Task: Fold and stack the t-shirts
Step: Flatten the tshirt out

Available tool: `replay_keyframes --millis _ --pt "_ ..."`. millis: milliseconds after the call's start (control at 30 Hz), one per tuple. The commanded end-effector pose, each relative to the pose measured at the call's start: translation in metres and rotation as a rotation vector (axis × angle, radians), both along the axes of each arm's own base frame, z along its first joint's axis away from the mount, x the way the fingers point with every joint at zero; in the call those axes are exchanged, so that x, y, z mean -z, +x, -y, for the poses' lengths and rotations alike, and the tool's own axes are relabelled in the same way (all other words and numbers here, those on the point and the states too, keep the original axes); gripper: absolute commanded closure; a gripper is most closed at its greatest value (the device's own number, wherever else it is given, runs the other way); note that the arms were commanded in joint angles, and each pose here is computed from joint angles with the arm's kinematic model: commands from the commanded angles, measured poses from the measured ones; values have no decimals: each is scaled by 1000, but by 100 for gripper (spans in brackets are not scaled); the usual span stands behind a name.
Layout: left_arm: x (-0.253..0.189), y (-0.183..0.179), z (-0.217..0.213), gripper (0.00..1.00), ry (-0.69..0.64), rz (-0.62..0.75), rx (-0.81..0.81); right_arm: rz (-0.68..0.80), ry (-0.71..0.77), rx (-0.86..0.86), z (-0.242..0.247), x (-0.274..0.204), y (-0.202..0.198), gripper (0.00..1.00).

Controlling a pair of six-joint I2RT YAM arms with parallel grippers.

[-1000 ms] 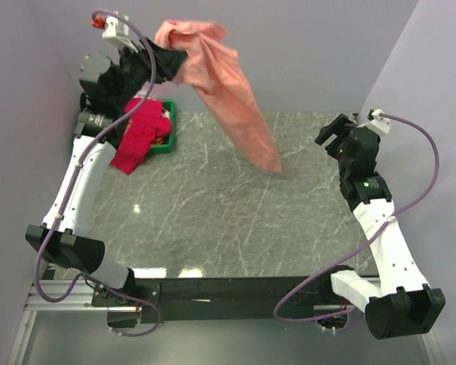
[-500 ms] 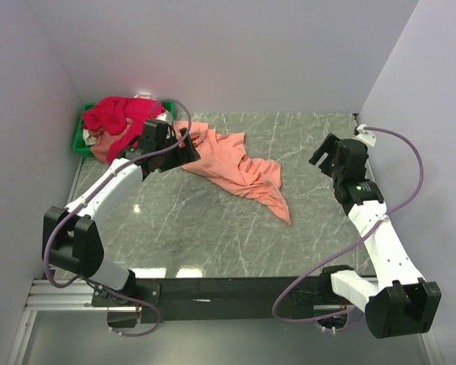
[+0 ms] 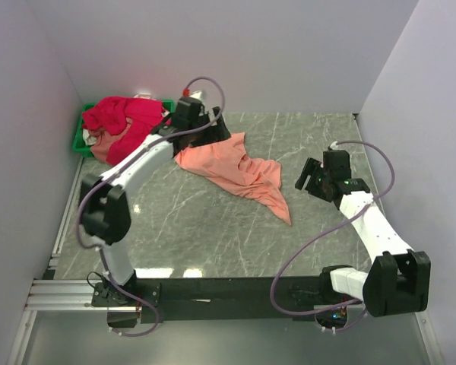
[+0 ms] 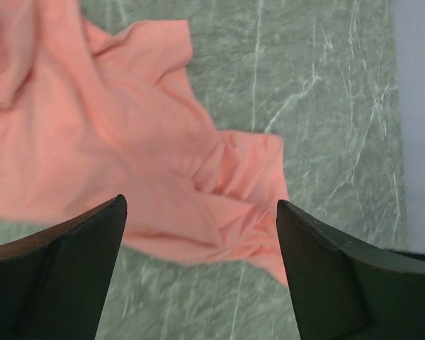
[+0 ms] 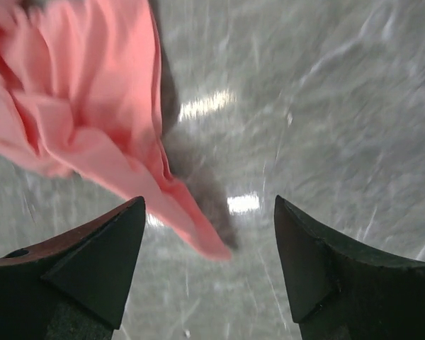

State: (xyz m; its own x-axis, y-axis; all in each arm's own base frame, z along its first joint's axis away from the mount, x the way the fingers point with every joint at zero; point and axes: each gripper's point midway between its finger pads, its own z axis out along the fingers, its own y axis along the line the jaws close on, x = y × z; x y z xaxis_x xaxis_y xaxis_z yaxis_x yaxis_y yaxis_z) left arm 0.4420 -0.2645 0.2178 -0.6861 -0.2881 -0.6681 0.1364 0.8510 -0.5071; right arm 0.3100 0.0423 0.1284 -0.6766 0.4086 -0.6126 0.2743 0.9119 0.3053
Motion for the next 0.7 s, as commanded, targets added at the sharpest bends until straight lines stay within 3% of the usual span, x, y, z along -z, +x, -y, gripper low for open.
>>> replay_keyframes --millis 0,233,667 --pt "-11 21 37 9 -15 62 98 -113 66 -122 -20 21 -24 21" --pt "43 48 74 9 39 0 160 -241 142 -256 -42 50 -61 22" --pt "109 60 83 9 91 -82 181 -413 113 -408 -76 86 -75 26"
